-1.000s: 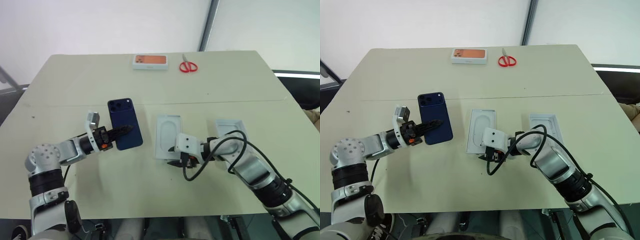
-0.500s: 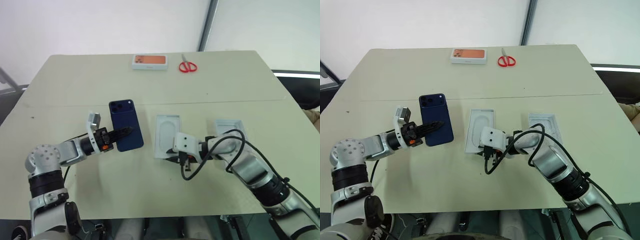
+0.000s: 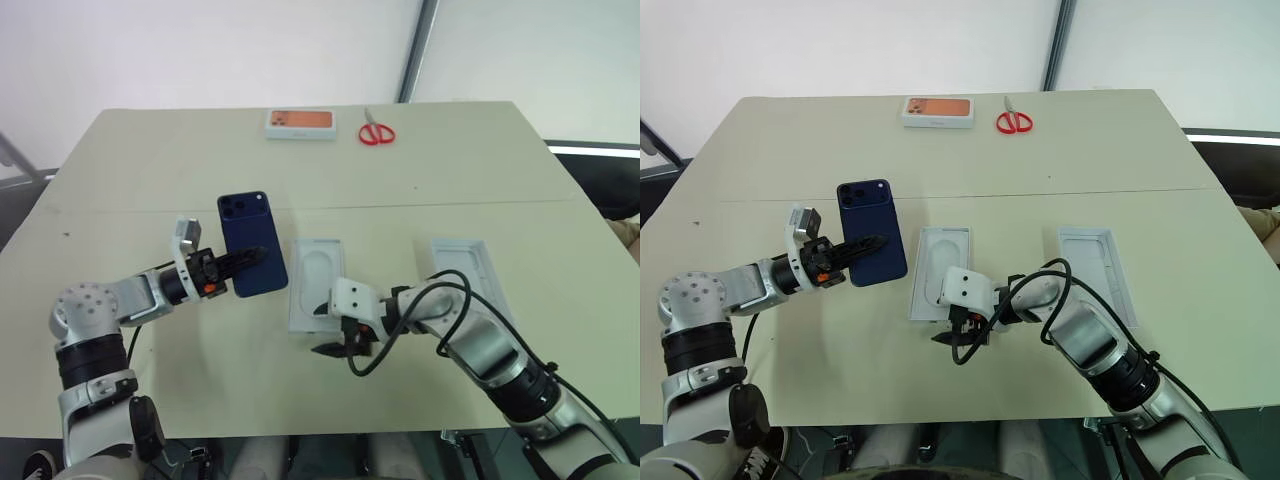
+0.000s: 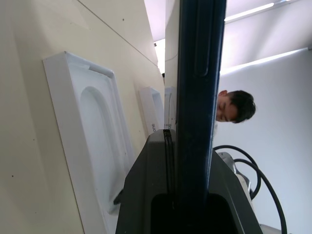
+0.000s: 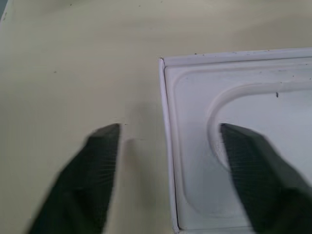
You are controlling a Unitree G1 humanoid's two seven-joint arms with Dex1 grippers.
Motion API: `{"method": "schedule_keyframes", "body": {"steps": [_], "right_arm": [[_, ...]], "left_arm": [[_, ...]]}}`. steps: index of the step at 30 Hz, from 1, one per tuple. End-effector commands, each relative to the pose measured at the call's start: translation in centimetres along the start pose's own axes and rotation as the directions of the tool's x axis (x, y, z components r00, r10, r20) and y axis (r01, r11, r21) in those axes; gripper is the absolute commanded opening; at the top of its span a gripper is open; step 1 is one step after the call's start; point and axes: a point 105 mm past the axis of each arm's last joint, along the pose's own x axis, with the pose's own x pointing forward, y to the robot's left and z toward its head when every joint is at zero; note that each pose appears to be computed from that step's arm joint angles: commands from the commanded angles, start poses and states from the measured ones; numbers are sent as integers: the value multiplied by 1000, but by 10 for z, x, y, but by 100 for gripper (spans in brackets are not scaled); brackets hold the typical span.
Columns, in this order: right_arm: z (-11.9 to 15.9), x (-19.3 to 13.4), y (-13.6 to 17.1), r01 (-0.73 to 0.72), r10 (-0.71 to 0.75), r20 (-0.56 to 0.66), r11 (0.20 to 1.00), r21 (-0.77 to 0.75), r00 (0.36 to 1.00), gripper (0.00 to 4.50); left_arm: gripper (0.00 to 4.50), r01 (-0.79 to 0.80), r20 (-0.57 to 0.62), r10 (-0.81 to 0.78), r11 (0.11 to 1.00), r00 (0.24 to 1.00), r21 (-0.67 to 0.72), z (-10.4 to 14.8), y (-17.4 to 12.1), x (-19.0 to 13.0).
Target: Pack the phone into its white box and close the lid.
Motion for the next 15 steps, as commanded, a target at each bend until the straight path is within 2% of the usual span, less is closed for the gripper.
{"method": "schedule_keyframes", "body": {"steps": [1,5,10,12,15], "right_arm": [[11,-8,1,-7,8,32,999,-39,999,408],[18,-22,-7,24,-23,69,999,-22,997,408],[30,-54,-23,79,-90,164,994,70,982,408],[22,-70,-30,114,-132,162,987,116,978,408],[-6,-93,-34,173,-187,80,973,156,979,408]], "left_arm": [[0,54,-14,-54,998,998,32,1,-13,4],[0,66,-31,-65,998,997,14,-2,-13,7],[0,67,-82,-68,998,994,-17,-11,-12,16],[0,63,-116,-66,998,991,-31,-17,-10,21],[0,55,-180,-68,996,981,-76,-29,-5,31]]}}
